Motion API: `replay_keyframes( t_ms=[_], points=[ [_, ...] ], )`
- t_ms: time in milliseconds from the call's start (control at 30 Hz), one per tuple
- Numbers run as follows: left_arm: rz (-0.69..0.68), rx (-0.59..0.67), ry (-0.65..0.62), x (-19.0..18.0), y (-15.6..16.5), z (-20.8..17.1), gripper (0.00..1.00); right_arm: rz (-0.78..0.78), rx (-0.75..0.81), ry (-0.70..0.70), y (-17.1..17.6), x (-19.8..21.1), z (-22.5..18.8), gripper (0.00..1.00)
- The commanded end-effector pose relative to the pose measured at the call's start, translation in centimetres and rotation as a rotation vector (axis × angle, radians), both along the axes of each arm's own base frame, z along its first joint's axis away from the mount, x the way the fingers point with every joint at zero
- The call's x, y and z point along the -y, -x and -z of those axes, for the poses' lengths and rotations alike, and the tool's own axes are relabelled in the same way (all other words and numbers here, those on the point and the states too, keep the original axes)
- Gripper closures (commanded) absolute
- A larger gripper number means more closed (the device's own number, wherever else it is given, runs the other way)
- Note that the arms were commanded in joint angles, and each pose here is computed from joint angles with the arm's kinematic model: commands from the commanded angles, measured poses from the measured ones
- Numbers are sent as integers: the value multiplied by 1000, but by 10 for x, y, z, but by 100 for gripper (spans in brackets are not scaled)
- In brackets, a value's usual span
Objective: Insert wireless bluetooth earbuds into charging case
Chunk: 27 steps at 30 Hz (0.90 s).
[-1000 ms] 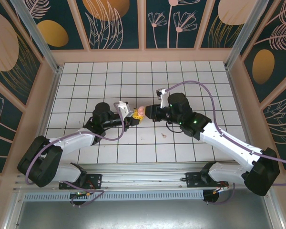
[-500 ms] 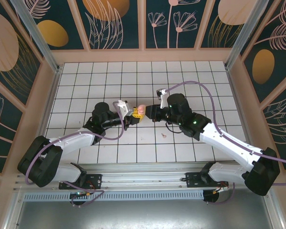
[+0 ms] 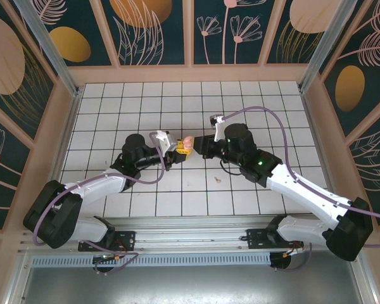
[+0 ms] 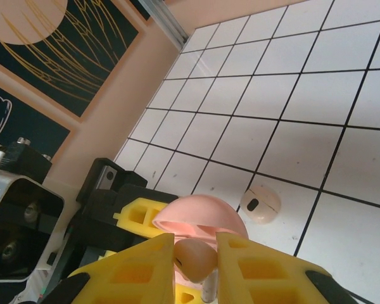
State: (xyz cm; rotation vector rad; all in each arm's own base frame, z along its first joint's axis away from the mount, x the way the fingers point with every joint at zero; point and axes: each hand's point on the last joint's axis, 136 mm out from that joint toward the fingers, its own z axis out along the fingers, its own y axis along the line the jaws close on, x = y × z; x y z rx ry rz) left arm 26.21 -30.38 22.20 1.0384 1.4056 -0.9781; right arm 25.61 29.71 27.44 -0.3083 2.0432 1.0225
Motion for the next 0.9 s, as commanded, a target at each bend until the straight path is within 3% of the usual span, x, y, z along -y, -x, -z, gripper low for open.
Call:
replay_keyframes(
  t_ms=[0, 867],
  points=[
    [24, 24, 31, 5, 2, -16, 83, 15, 66, -34, -6, -4, -21, 79],
    [-6, 0, 107, 4, -4, -40, 83, 28, 40, 14, 1, -4, 2, 79]
  ],
)
